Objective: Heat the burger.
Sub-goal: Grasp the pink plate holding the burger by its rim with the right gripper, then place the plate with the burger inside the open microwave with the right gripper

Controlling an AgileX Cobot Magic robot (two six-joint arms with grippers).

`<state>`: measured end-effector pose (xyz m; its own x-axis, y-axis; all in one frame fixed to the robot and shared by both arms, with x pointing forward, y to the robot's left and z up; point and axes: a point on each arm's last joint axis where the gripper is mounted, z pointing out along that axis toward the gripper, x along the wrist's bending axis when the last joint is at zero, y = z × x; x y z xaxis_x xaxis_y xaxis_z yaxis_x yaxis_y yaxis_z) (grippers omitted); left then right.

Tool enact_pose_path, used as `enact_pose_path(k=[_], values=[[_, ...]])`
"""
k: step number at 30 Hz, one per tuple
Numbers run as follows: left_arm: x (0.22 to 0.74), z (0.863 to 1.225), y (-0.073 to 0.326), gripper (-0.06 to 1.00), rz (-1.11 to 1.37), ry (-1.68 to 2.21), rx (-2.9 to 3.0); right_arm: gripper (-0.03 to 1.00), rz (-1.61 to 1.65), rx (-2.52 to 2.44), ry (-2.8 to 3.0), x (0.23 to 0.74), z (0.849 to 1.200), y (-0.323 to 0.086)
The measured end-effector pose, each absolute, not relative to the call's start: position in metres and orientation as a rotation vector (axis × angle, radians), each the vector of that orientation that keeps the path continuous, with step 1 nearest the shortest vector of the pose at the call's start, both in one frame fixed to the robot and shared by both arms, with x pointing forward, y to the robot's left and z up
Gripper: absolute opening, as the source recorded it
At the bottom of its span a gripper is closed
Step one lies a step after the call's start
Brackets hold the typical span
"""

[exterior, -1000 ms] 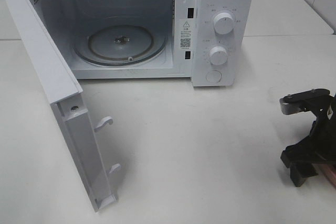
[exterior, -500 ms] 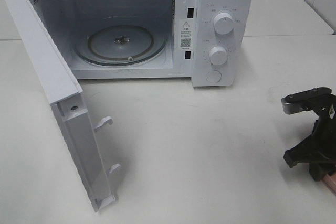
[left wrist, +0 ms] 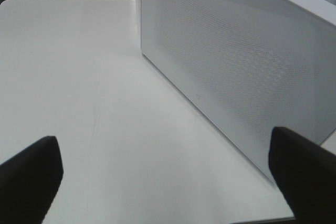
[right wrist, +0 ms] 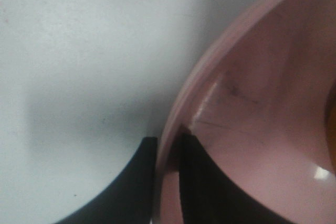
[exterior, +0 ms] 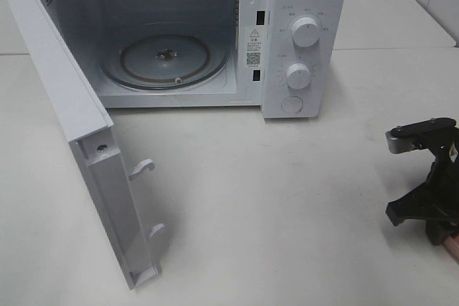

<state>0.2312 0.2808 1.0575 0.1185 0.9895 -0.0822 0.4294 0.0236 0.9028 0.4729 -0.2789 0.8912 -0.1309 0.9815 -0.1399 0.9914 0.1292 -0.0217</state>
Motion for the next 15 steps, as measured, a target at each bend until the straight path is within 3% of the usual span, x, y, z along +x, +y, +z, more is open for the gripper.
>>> enact_pose_path(k=[15], values=[[0.231,1.058,0.281,0.99,0.826,1.441,1.541,0.04,-0.428,1.815,2.272,0.462,0.896,-0.262]])
